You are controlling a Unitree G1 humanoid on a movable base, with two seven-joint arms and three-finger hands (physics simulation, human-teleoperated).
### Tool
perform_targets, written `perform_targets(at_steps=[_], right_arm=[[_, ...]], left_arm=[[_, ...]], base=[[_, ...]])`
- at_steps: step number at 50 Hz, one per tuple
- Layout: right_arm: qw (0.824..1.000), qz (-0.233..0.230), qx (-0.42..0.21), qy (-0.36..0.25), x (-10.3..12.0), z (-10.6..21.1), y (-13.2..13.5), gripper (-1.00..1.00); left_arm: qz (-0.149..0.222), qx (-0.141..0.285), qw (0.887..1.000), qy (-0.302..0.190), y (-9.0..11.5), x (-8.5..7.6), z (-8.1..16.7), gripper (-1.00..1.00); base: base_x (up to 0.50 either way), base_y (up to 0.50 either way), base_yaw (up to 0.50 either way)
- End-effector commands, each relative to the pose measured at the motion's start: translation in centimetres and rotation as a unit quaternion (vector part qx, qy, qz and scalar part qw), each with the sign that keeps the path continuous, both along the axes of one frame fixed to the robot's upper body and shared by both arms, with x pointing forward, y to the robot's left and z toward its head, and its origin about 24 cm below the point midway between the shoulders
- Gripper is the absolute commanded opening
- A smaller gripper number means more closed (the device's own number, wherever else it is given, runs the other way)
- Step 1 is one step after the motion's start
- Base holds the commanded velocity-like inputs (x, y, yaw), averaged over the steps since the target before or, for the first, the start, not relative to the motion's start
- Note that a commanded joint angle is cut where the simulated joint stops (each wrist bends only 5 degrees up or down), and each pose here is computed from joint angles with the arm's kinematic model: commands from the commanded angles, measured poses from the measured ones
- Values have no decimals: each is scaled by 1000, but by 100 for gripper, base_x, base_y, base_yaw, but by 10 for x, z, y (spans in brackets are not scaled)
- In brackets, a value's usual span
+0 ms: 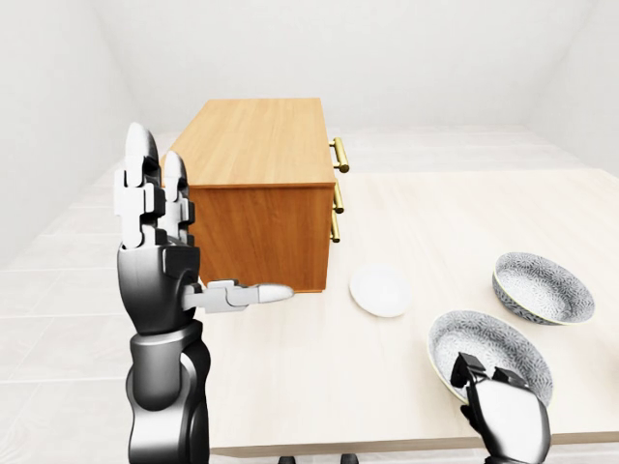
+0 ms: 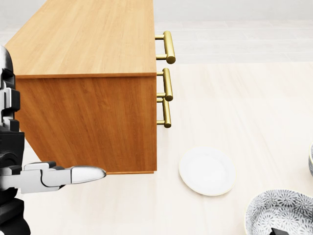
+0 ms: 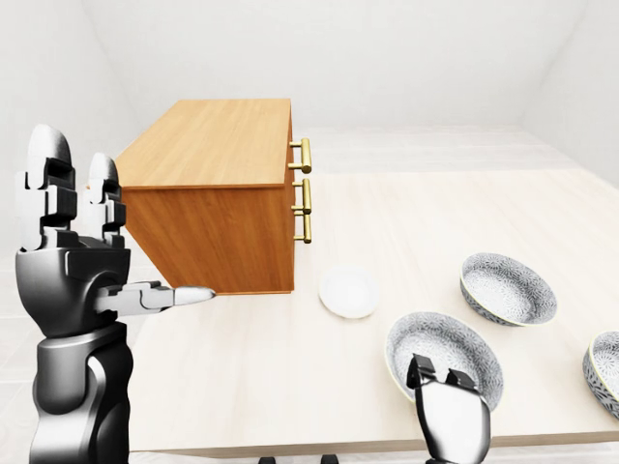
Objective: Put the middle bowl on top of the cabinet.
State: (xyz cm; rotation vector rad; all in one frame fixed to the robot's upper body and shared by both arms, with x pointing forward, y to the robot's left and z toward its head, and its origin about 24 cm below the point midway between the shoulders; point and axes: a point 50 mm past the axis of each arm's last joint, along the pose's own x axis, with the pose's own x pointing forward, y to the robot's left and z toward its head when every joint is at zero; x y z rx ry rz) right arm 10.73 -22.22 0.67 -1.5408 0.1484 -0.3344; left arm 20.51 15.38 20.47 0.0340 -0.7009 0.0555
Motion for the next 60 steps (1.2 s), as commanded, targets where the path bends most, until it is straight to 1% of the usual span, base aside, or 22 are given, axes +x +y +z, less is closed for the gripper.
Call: perform_targets(at_steps=[1, 8, 11, 19, 33, 38, 47, 53, 60], right_arm=[[1000, -23, 4, -6, -7, 13, -2, -100], [999, -35, -2, -19, -7, 34, -3, -100], [999, -41, -4, -21, -7, 36, -4, -100], [998, -61, -8, -29, -10, 47, -5, -100], [992, -113, -16, -47, -20, 67, -12, -100], [990, -132, -1, -52, -24, 75, -13, -100], [986, -159, 6, -56, -26, 83, -17, -100], [982, -174, 14, -70, -29, 99, -16, -100], [981, -176, 1, -82, -27, 114, -16, -100]], left_arm=[[-4, 10, 1000, 7, -3, 1, -2, 100], [-4, 13, 1000, 5, -4, 1, -2, 100], [-4, 13, 1000, 11, -3, 2, -4, 100], [-3, 13, 1000, 8, -3, 2, -3, 100], [-3, 20, 1000, 9, -5, 2, -3, 100], [-3, 19, 1000, 9, -5, 2, -3, 100], [-4, 21, 1000, 9, -5, 2, -3, 100], [-3, 21, 1000, 10, -4, 2, -3, 100], [-3, 21, 1000, 10, -4, 2, -3, 100]], base=[[0, 0, 0], [0, 0, 0], [0, 0, 0], [0, 0, 0], [0, 0, 0], [0, 0, 0], [0, 0, 0], [0, 0, 0], [0, 0, 0]])
